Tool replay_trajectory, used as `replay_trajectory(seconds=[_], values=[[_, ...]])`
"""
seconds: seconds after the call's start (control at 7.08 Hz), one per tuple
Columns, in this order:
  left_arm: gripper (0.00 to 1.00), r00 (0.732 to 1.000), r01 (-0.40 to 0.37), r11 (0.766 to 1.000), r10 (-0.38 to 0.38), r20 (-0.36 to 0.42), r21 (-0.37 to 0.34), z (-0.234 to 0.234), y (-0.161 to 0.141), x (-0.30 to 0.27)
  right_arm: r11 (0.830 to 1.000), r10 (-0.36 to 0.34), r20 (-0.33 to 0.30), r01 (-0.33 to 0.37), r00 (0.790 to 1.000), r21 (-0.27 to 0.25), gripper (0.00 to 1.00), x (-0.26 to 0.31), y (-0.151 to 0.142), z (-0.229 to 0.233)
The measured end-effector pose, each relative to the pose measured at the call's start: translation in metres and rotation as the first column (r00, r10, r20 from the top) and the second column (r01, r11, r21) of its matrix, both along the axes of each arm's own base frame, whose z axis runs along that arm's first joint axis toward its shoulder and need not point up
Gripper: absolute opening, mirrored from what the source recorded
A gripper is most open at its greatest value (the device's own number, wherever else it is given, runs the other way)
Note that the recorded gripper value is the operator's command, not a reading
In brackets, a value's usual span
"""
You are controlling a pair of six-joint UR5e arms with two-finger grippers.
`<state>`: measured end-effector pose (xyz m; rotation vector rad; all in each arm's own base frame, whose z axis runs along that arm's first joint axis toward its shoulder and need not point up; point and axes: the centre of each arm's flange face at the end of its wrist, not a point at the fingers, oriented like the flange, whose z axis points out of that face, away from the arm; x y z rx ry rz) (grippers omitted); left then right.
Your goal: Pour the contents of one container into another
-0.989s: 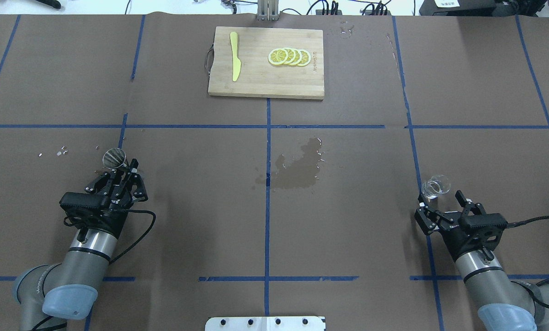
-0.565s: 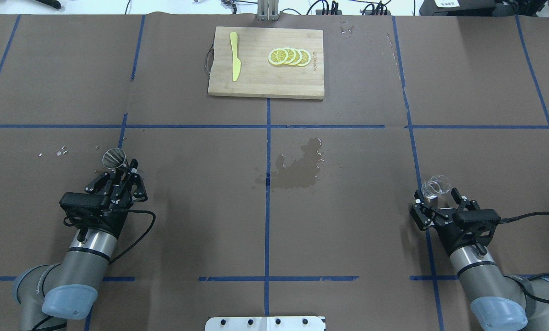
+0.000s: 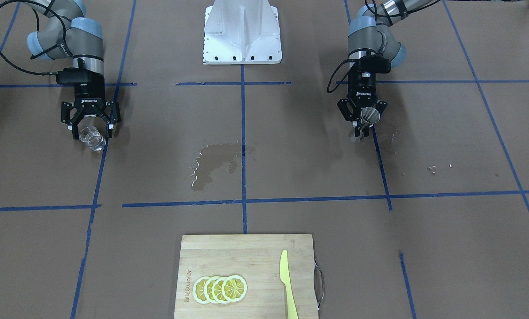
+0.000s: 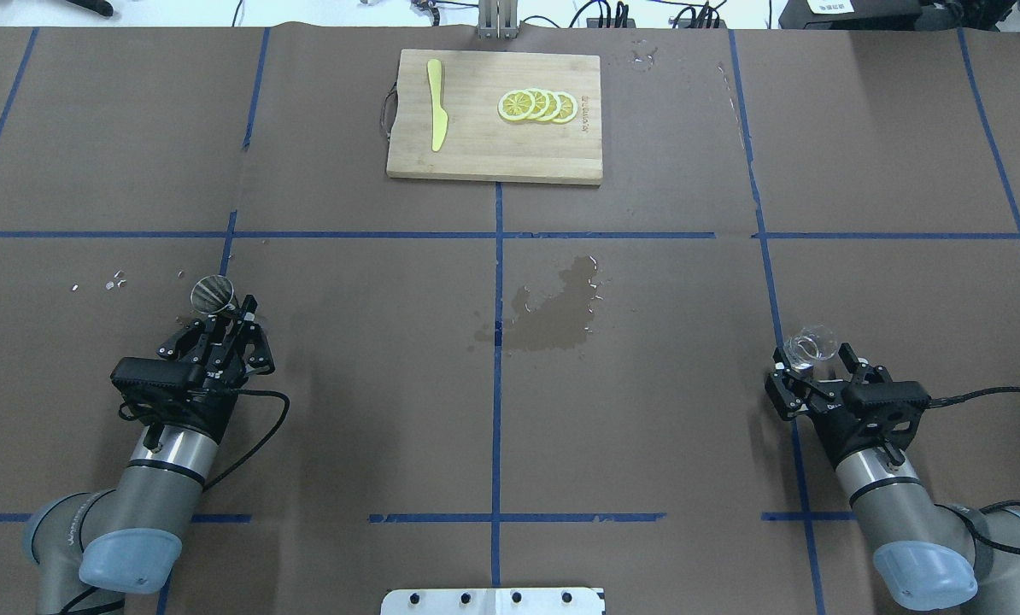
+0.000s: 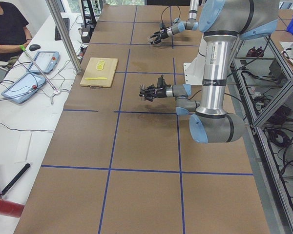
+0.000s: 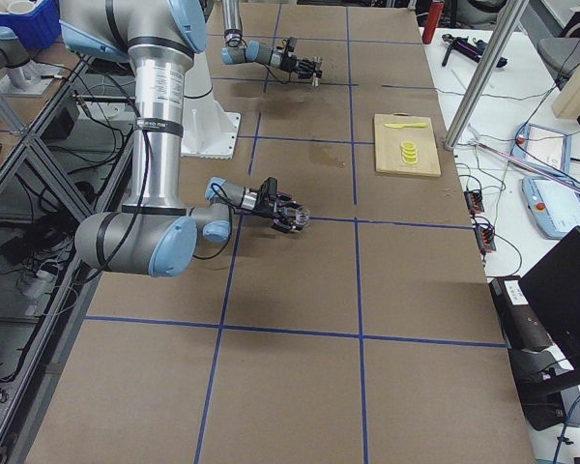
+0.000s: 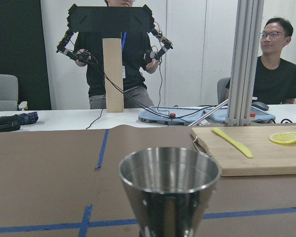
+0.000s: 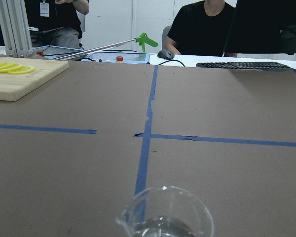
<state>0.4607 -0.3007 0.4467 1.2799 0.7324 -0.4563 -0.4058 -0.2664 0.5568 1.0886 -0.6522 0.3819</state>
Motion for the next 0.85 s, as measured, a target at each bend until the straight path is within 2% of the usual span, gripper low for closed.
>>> replay_trajectory(seconds=[0.71,0.85], values=[[0.00,1.000,-0.001,1.000,0.001,-0.003,0.001,-0.001,0.001,0.000,1.000,0.003,-0.007,-0.003,1.000,-0.010,0.92,-0.001,-0.012,-0.001],[0.00,1.000,-0.001,1.000,0.001,-0.003,0.001,-0.002,0.001,-0.001,1.000,0.002,-0.005,-0.003,1.000,-0.011,0.85,-0.003,-0.014,-0.003]])
